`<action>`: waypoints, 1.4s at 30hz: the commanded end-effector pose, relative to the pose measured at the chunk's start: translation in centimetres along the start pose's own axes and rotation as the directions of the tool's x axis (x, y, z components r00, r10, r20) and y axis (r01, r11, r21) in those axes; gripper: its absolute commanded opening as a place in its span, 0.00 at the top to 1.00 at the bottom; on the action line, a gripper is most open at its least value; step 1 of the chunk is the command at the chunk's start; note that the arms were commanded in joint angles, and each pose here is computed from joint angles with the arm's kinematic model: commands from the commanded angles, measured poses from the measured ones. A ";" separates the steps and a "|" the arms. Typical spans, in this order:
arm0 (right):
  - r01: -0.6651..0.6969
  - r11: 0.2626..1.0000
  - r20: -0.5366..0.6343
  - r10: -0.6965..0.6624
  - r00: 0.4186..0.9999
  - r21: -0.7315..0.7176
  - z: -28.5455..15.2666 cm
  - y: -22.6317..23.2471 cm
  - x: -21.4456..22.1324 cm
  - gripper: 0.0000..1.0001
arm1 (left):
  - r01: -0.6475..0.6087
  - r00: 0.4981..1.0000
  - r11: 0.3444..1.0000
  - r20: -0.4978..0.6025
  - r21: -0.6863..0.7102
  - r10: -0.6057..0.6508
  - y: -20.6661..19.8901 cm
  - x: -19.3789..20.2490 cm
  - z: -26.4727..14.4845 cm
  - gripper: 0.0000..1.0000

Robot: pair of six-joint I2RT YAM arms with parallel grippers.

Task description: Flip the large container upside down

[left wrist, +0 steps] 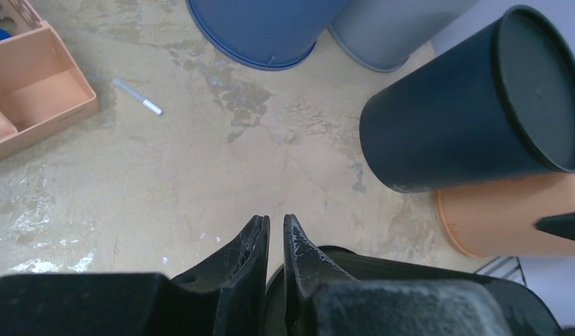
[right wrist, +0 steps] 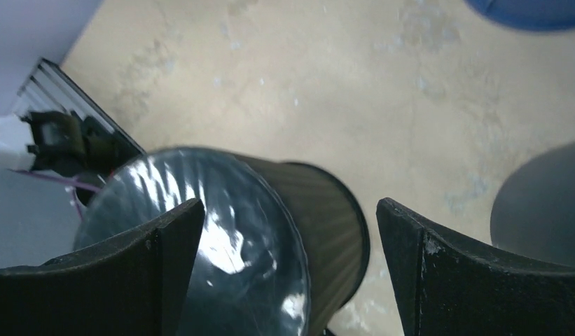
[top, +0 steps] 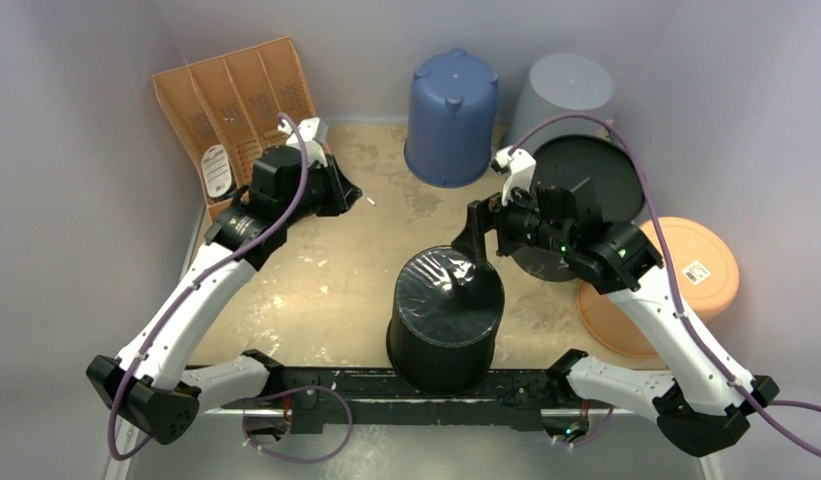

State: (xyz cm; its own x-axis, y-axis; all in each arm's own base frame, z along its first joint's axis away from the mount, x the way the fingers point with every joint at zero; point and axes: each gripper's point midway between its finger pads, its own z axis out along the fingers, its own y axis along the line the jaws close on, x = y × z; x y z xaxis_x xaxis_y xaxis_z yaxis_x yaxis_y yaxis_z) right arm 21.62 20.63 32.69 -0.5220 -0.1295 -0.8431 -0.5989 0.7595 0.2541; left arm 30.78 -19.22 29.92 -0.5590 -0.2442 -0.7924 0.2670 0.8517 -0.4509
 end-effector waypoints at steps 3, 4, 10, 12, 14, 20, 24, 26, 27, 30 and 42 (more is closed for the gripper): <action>-0.086 0.994 -0.129 0.094 0.987 0.070 -1.6 -1.1 5.3 0.04 | -0.024 0.997 0.982 -0.066 0.185 0.037 -4.0 -0.1 -3.7 0.87; -0.089 0.994 -0.141 0.097 0.985 0.060 -1.7 -1.0 5.8 0.04 | -0.032 0.993 0.973 -0.102 0.230 0.057 -4.6 0.7 -4.1 0.87; -0.111 0.991 -0.206 0.125 0.971 0.075 0.0 -1.6 8.7 0.04 | -0.004 0.944 0.890 -0.291 0.456 0.153 -6.7 6.4 -8.7 0.84; -0.132 0.987 -0.198 0.148 0.969 0.093 0.8 -1.9 8.8 0.04 | 0.046 0.932 0.860 -0.331 0.508 0.145 -7.4 7.8 -10.4 0.81; -0.178 0.974 -0.160 0.199 0.967 0.138 1.8 -2.5 8.2 0.04 | 0.070 0.930 0.858 -0.344 0.510 0.128 -7.3 8.6 -11.5 0.80; -0.216 0.942 0.007 0.222 0.975 0.256 5.4 -4.9 3.7 0.05 | 0.159 0.937 0.813 -0.346 0.561 0.056 -8.2 9.3 -13.6 0.77; -0.242 0.920 0.074 0.230 0.970 0.307 7.5 -6.3 2.8 0.05 | 0.190 0.928 0.802 -0.370 0.566 0.041 -8.1 10.2 -14.2 0.76; -0.251 0.916 0.103 0.230 0.968 0.312 8.3 -6.6 2.4 0.05 | 0.210 0.919 0.803 -0.394 0.557 0.033 -7.8 11.0 -14.1 0.76; -0.256 0.915 0.114 0.232 0.966 0.310 8.5 -6.7 2.3 0.05 | 0.216 0.916 0.804 -0.401 0.554 0.030 -7.7 11.2 -14.0 0.75; -0.263 0.914 0.143 0.229 0.963 0.309 8.6 -6.8 1.4 0.05 | 0.247 0.916 0.796 -0.402 0.553 -0.005 -7.8 11.2 -13.2 0.74; -0.277 0.958 0.265 0.247 0.932 0.078 4.8 -2.5 -2.6 0.05 | 0.262 0.912 0.764 -0.410 0.590 0.003 -9.4 12.6 -11.3 0.73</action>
State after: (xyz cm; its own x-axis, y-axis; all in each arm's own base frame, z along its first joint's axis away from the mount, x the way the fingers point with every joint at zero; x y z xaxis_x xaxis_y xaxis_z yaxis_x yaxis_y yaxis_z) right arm 28.38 21.12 28.48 -0.5125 0.1731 -0.8411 -0.3068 0.8779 0.3677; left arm 12.17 -24.03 27.55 -0.8651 -0.0166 -0.5013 0.4650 0.3478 -0.8141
